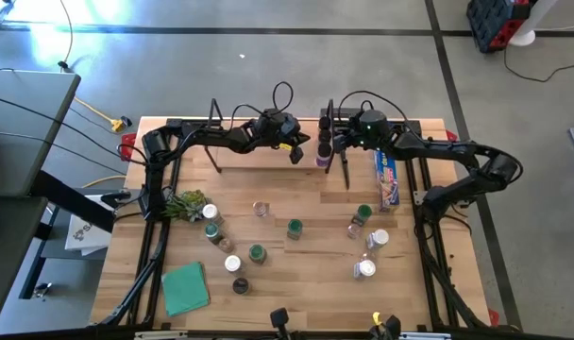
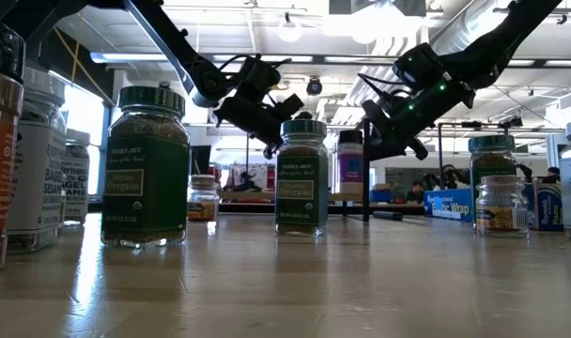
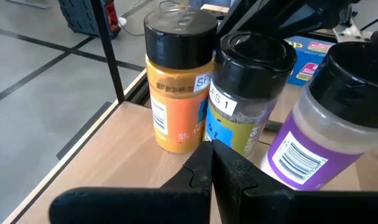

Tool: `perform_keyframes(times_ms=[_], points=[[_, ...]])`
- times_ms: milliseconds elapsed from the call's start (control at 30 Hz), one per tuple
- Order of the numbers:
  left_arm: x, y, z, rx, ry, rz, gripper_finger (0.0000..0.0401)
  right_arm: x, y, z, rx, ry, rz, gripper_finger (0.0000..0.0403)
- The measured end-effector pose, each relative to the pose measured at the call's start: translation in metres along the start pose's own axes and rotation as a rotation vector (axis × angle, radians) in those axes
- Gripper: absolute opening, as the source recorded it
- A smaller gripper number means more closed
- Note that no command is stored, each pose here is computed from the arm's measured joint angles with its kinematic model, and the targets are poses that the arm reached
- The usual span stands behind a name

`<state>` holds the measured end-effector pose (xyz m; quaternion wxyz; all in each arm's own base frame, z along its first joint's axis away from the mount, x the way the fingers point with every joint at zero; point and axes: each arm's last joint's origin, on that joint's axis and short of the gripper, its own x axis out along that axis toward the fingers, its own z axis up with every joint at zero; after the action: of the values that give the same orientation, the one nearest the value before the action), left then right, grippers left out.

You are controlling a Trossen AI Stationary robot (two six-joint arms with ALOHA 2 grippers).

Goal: Shelf spices
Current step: Adjust the black seasoning bottles on the shelf

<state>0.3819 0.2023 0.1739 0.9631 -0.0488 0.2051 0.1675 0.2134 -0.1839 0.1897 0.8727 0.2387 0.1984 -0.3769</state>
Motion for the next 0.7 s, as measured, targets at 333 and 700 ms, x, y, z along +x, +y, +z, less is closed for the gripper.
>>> perform_keyframes(times_ms=[333, 700], points=[[0.0, 0.0, 0.0, 0.019, -0.001, -0.002, 0.0, -0.028, -0.018, 0.006, -0.079, 0.029, -0.182, 0.008], [0.0, 0.0, 0.001, 0.054, -0.007, -0.001, 0.0, 0.002, -0.056, 0.021, 0.035, -0.091, 0.06, 0.008]])
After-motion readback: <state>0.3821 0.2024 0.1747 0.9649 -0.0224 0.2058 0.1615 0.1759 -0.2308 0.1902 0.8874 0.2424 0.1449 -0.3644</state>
